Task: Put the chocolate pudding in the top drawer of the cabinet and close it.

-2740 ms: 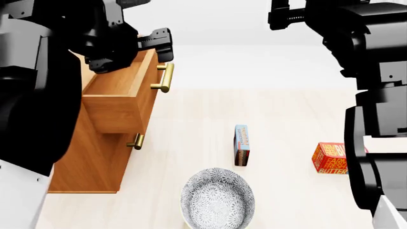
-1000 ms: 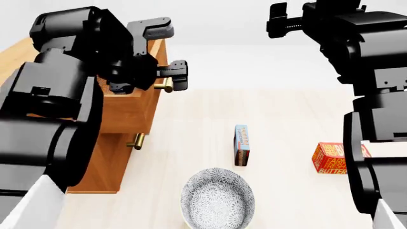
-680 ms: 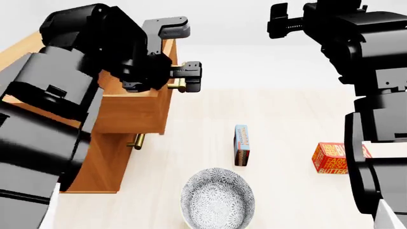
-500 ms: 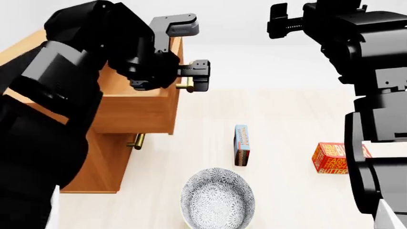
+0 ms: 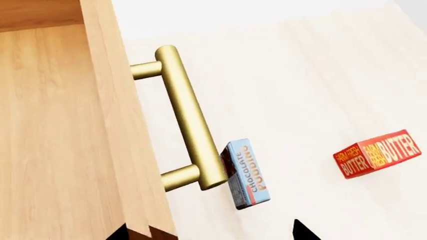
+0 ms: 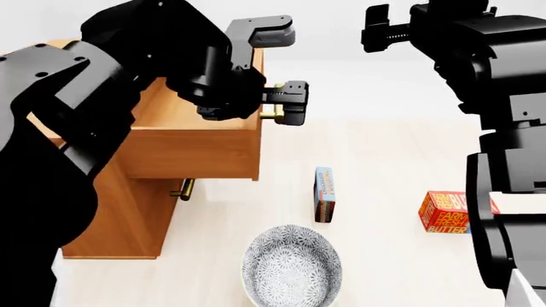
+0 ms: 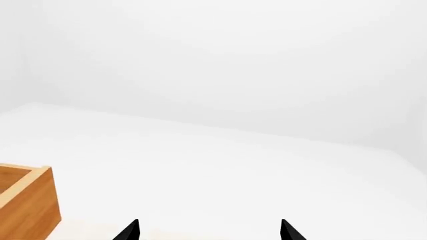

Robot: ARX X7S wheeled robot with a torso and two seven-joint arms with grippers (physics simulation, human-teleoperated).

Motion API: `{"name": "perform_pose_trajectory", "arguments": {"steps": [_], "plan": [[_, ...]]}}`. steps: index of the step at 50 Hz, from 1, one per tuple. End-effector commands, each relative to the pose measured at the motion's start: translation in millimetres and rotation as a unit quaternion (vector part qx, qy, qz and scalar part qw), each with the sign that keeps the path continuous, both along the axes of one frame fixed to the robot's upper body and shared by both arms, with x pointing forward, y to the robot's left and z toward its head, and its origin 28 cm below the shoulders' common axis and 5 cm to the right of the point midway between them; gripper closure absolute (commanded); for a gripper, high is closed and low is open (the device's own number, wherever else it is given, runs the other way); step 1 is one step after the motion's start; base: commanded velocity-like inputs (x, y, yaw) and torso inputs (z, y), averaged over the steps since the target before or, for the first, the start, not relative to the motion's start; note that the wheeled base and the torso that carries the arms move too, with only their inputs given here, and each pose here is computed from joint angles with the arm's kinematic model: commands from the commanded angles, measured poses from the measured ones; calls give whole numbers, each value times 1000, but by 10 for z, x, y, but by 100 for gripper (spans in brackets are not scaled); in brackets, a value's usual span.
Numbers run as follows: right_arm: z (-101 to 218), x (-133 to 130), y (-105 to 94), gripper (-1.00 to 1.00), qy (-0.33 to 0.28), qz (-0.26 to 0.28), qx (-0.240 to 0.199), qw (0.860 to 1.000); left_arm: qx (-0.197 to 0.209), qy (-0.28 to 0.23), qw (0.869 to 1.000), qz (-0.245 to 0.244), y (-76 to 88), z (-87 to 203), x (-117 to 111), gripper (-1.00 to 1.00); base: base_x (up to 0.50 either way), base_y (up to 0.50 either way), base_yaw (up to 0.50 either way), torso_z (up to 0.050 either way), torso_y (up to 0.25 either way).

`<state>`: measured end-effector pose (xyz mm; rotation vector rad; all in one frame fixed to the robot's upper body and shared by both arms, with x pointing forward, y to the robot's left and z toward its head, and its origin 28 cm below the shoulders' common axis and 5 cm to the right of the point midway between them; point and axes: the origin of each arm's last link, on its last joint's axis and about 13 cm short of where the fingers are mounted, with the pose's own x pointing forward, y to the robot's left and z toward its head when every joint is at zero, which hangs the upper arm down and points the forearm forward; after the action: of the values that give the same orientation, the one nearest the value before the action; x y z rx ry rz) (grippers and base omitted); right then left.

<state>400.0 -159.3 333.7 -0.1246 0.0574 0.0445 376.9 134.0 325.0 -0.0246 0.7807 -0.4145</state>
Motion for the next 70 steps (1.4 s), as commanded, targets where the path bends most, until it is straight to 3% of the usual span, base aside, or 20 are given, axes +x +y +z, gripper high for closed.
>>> {"name": "perform_pose_trajectory", "arguments": {"steps": [1,8,23,31,37,51,62,70], "plan": [[-1,-19,-18,-100,0,-3,0,1000,-39,11,999,-32,-148,46,-67,-100,0,0,0,0,0],[-2,-16,-2,-100,0,-1,1,1000,-41,2,999,-29,-116,125,-65,-100,0,0,0,0,0],[12,-18,41,-100,0,4,0,1000,-41,-52,998,-16,53,570,-103,-100,0,0,0,0,1],[-25,-25,50,-100,4,8,-1,1000,-55,-107,993,-11,204,796,-85,-100,0,0,0,0,0],[-57,-55,33,-100,6,10,-3,1000,-60,-204,977,0,405,948,-27,-100,0,0,0,0,0],[-150,-209,-2,-100,27,36,-18,999,-11,-375,927,24,747,902,-83,-100,0,0,0,0,0],[-309,-352,11,-100,97,79,-35,992,6,-449,891,64,925,899,-131,-100,0,0,0,0,0],[-451,-453,32,-100,156,117,-46,980,23,-470,878,81,1036,858,-169,-100,0,0,0,0,0]]}}
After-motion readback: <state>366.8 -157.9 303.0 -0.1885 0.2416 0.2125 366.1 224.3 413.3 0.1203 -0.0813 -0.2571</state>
